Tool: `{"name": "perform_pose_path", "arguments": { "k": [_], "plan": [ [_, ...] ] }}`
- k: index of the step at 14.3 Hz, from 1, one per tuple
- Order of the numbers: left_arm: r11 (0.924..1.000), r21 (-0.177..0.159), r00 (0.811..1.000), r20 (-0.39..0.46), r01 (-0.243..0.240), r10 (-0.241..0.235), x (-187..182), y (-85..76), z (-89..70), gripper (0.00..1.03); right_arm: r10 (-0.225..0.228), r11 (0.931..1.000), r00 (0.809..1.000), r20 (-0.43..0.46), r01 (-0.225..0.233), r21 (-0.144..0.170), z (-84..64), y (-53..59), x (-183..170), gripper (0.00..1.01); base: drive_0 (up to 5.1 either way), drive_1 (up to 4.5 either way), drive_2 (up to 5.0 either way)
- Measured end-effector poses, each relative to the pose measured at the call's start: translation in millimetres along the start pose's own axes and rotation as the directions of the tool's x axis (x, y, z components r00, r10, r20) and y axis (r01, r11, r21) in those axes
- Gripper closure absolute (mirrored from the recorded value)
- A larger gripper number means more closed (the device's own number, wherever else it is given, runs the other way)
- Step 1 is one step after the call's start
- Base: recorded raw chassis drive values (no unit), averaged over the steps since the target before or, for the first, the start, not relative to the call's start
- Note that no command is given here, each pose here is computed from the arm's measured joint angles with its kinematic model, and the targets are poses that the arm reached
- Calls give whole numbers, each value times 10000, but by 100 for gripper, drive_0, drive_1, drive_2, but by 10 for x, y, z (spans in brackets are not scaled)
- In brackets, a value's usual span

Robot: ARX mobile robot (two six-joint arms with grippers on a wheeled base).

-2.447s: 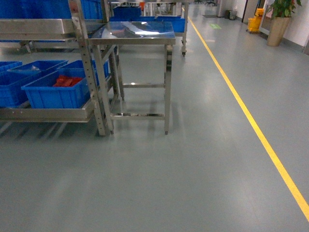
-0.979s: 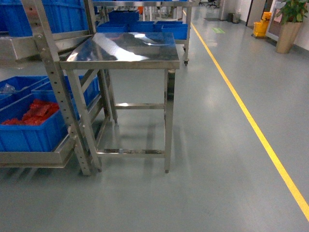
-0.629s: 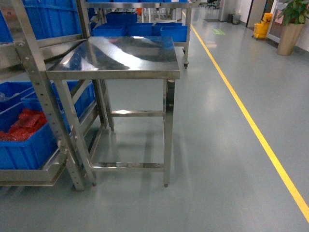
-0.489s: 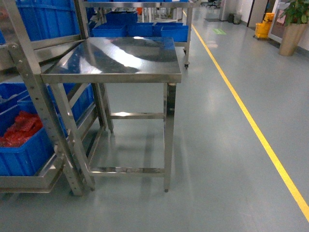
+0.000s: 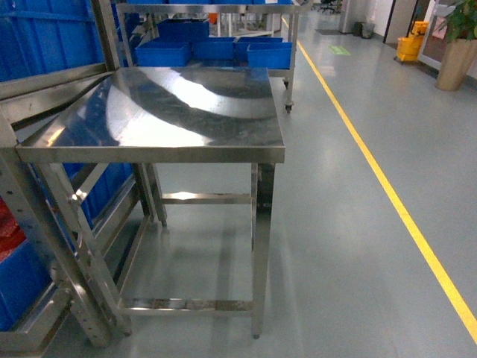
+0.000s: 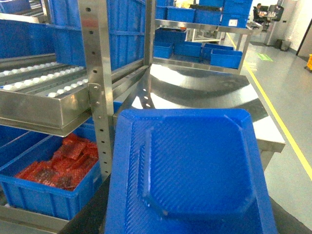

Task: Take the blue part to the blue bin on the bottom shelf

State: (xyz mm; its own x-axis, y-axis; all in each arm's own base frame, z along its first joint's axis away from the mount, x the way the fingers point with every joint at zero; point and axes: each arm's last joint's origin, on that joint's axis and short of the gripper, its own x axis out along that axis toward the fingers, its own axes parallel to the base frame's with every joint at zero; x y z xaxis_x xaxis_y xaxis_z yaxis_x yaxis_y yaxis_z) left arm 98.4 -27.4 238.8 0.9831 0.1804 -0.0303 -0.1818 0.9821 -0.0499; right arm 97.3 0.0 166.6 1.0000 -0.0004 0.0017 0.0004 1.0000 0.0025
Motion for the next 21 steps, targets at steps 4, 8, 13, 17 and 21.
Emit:
{"name": "perform_pose_path", "arguments": {
  "k": [4,8,13,17,21],
  "plan": [
    [10000,-24,10000,34,-1,1,-3,2,4,60,0,10000,10000,-15,0,0,-1,0,0,3,12,418,-394],
    [10000,-2,10000,3,4,-4,1,-1,0,60,0,10000,10000,23,0,0,2,0,0,3,12,418,-394],
    [10000,-4,10000,4,35,-35,-1,0,1,60,-11,10000,10000,-11,11,0,-1,0,0,3,-95,51,51],
    [10000,2,10000,-5,26,-26,0,0,0,60,-8,10000,10000,-4,8,4,0,0,0,3,-488,244,244],
    [10000,-7,10000,9,4,-4,-2,1,1,60,-4,10000,10000,-23,4,4,-2,0,0,3,-486,246,246]
  ]
}}
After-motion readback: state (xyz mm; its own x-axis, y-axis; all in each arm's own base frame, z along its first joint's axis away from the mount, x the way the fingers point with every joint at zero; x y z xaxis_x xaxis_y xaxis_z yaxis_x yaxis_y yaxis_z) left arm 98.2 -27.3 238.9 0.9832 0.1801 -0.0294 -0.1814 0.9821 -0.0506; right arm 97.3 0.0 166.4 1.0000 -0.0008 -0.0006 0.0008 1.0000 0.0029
